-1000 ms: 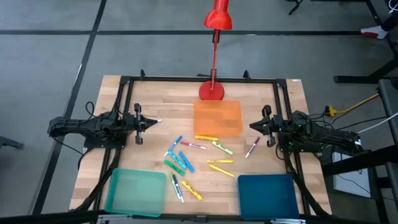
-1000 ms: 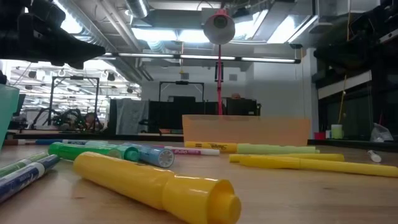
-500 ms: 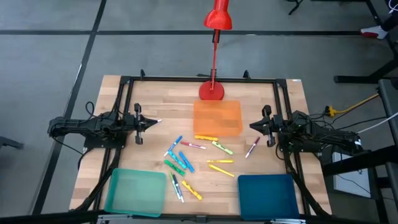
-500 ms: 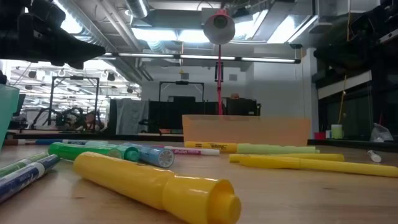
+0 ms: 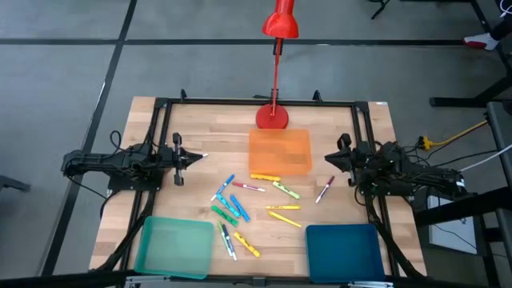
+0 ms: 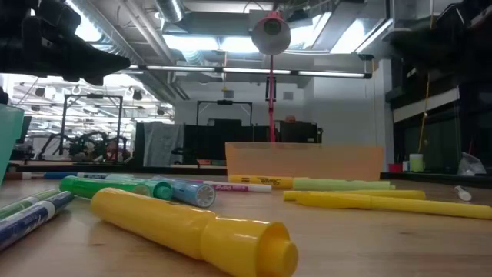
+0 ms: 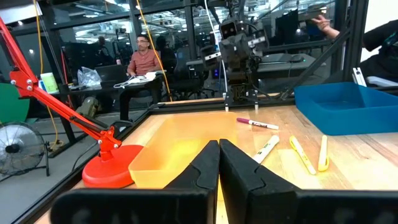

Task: Pick & Place Markers
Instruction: Put the red marker pen into the orange bin

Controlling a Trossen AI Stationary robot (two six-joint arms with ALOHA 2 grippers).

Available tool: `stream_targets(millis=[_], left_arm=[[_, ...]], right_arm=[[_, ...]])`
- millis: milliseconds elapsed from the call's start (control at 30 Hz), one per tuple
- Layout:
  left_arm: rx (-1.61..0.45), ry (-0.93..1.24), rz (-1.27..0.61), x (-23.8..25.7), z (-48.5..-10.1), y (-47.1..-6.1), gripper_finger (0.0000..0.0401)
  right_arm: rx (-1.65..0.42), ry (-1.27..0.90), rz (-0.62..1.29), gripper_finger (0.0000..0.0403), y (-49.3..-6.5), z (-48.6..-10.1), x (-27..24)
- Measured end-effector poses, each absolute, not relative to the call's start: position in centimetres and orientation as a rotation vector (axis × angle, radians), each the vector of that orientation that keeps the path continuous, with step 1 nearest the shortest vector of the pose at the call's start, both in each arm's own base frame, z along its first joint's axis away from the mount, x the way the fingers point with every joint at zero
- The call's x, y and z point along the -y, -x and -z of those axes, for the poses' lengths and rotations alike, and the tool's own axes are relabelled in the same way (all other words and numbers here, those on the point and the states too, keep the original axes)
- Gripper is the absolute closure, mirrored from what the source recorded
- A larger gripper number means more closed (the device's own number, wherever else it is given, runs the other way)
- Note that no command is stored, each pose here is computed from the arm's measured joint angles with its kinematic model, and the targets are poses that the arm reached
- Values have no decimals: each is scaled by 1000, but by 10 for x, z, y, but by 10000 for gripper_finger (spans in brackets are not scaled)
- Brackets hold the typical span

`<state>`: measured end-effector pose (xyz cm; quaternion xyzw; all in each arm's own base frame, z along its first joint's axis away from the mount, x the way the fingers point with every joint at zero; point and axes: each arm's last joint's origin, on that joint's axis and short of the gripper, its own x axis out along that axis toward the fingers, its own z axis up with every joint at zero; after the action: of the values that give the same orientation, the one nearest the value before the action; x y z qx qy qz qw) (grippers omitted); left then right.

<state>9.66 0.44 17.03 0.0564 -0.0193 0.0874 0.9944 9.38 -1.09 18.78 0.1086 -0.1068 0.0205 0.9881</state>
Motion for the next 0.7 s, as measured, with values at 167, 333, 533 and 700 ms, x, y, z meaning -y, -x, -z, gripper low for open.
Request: stream_targets(millis=[167,333,533,700], left_arm=[[39,-113,-175,-4,-170,-97,390],[39,-113,-175,-4,-170,-97,392],[39,-113,-175,-4,-170,-97,395],[39,-113,-175,-4,-170,-97,395]], right_arm=[[314,-340,-78,370,-91,-198,10],[447,-328,-109,370,-86,-210,10],[538,-303,-125,370,-78,-233,8],[576,-250,-118,370,-72,-258,7]])
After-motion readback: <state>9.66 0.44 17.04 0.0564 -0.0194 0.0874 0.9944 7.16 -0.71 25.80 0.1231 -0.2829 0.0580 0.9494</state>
